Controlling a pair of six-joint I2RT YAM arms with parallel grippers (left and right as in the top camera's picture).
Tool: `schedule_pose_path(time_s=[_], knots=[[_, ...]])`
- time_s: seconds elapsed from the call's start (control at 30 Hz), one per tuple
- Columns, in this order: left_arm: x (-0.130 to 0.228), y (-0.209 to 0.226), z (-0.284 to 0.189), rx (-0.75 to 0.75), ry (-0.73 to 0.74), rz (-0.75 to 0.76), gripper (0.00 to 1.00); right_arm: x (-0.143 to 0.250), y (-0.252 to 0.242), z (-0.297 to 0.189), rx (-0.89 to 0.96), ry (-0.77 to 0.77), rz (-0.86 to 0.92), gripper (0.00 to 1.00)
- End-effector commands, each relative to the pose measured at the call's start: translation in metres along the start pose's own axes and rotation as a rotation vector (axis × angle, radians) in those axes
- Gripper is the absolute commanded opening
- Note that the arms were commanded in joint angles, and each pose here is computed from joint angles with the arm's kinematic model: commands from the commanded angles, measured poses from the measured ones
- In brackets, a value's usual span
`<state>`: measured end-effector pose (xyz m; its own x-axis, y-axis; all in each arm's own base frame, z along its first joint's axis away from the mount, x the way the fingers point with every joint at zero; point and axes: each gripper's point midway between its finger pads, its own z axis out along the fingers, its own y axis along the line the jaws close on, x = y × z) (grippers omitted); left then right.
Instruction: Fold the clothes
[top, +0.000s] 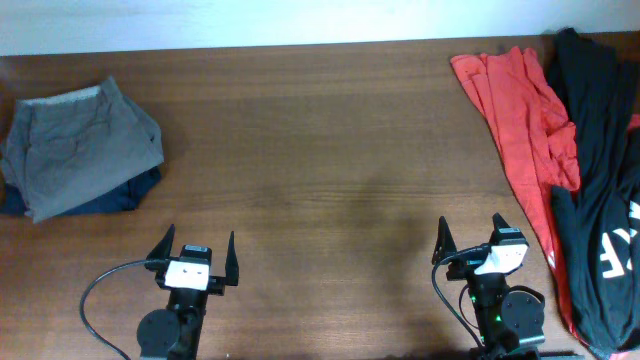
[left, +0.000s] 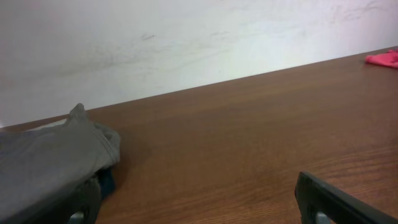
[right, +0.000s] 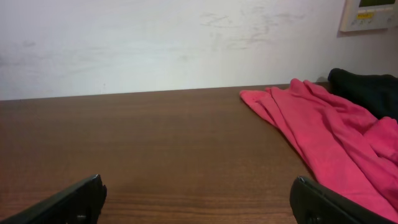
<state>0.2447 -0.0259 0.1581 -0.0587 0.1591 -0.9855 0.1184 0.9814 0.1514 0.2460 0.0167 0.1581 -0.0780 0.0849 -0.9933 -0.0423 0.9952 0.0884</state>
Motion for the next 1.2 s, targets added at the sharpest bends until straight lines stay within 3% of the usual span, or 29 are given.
schedule_pose_path(time_s=[0.0, 0.5, 0.83, 1.17], knots=[[0.002, 0.000, 0.000, -0.002, 0.004, 0.009, 0.99, 0.003, -0.002, 0.000, 0.006, 0.008, -0.008, 0.99], [0.002, 0.000, 0.000, -0.002, 0.004, 0.009, 0.99, 0.003, -0.002, 0.000, 0.007, 0.009, -0.008, 0.99], [-0.010, 0.002, -0.003, -0.004, -0.009, -0.061, 0.99, -0.001, -0.022, -0.004, 0.128, 0.027, -0.015, 0.99], [-0.038, 0.007, -0.002, 0.008, 0.120, -0.063, 0.99, -0.025, -0.035, -0.021, 0.218, 0.125, -0.030, 0.99]])
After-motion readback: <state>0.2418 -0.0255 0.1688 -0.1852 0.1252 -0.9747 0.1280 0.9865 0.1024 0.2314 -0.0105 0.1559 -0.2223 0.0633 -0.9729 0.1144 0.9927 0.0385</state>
